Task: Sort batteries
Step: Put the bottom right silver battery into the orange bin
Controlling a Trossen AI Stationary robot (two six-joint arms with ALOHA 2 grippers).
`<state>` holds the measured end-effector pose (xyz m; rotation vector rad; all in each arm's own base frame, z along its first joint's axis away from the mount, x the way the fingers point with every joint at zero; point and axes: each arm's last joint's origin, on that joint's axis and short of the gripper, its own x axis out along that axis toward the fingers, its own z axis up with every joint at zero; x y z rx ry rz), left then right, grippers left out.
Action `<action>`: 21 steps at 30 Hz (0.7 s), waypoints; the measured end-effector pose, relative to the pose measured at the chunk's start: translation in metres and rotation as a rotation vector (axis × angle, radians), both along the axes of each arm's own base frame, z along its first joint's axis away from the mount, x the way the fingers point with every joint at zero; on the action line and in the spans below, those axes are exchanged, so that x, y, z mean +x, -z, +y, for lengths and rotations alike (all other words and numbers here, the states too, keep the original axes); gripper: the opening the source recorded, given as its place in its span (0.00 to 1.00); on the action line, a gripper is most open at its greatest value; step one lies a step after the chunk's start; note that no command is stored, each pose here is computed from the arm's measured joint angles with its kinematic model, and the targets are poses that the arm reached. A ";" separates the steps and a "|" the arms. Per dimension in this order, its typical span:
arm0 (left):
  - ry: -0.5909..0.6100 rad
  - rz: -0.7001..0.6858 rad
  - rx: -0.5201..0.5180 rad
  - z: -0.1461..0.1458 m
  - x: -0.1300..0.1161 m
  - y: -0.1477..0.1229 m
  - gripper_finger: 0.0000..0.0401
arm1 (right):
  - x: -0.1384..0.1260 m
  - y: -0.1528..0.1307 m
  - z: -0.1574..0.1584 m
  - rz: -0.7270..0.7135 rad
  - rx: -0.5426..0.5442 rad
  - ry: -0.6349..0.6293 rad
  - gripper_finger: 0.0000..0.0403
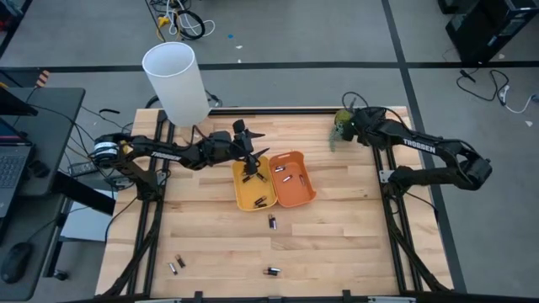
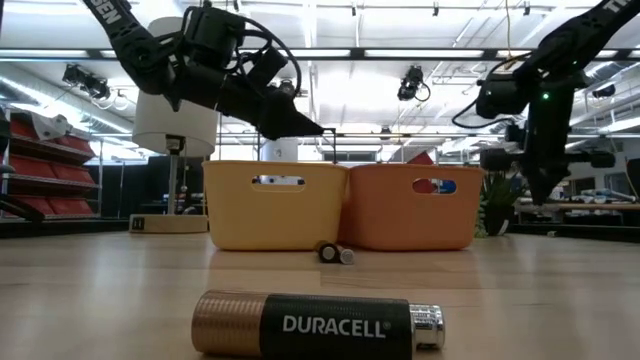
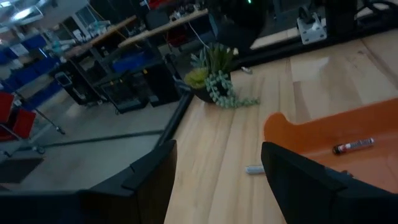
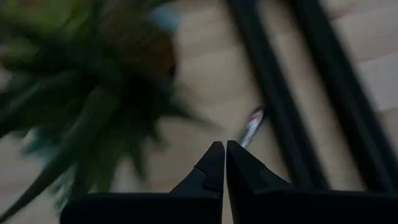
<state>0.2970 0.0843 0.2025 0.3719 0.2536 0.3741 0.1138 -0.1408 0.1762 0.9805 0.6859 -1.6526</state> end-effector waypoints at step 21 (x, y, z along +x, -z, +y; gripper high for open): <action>0.015 -0.007 0.056 0.000 0.000 -0.003 0.63 | -0.005 0.047 0.010 -0.106 -0.107 0.305 0.01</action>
